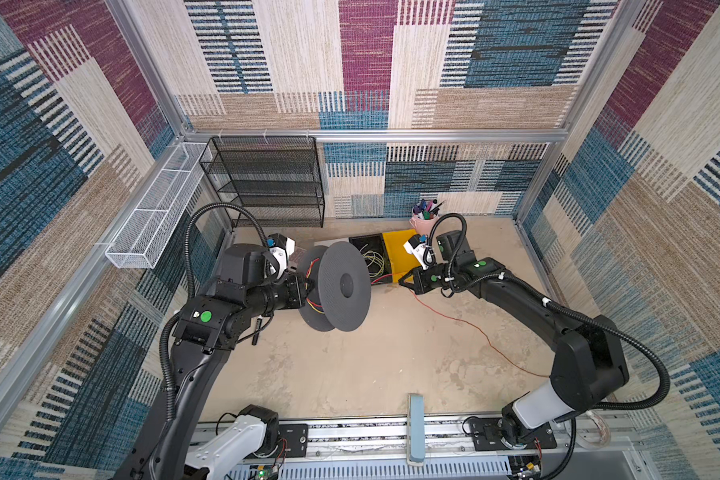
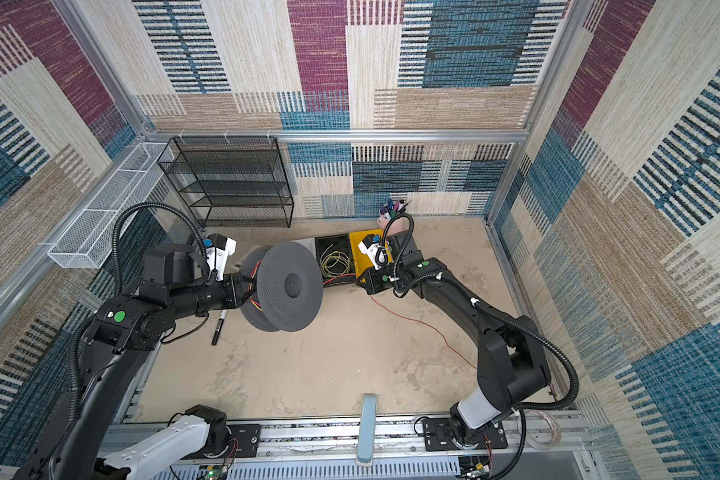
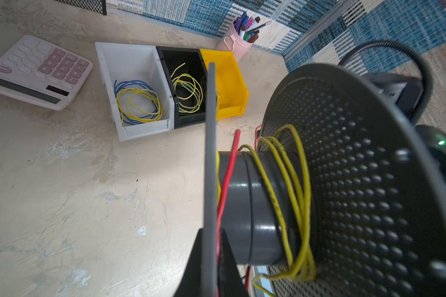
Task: Wrap the cables
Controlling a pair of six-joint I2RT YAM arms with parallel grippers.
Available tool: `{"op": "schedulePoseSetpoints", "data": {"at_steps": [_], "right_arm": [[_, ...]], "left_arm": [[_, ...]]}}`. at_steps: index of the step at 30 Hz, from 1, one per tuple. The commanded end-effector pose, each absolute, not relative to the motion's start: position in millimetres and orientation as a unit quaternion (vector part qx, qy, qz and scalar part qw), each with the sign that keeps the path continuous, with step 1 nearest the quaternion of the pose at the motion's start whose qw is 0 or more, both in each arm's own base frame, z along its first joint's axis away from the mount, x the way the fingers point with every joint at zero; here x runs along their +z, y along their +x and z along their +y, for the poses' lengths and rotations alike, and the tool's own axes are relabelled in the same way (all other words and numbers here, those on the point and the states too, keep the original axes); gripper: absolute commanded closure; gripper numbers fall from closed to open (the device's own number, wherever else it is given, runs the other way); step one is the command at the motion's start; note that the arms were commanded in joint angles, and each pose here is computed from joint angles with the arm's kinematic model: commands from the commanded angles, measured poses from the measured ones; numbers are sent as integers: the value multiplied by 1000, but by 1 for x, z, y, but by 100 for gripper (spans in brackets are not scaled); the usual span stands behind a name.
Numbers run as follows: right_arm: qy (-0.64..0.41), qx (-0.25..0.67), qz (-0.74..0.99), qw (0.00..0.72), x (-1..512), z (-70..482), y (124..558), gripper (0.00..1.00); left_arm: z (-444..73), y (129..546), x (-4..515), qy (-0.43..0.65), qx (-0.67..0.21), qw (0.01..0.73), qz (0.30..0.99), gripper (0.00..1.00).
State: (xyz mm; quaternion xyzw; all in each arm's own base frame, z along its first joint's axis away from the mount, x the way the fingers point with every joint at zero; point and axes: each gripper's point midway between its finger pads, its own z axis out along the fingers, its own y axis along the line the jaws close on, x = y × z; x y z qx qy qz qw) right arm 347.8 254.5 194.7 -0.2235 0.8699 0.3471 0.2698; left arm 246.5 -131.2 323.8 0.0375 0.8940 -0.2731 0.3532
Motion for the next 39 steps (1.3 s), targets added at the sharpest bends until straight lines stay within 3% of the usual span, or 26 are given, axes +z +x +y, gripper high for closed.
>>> {"op": "schedulePoseSetpoints", "data": {"at_steps": [1, 12, 17, 29, 39], "right_arm": [[-208, 328, 877, 283, 204, 251, 364, 100], [-228, 374, 855, 279, 247, 283, 399, 100], [-247, 418, 831, 271, 281, 297, 395, 100], [-295, 577, 734, 204, 349, 324, 335, 100], [-344, 636, 670, 164, 380, 347, 266, 100]], "left_arm": [[-132, 233, 308, 86, -258, 335, 902, 100], [-150, 218, 278, 188, -205, 307, 910, 100], [-152, 226, 257, 238, -88, 295, 921, 100], [-148, 275, 259, 215, 88, 317, 919, 100], [-166, 311, 279, 112, 75, 362, 922, 100]]}}
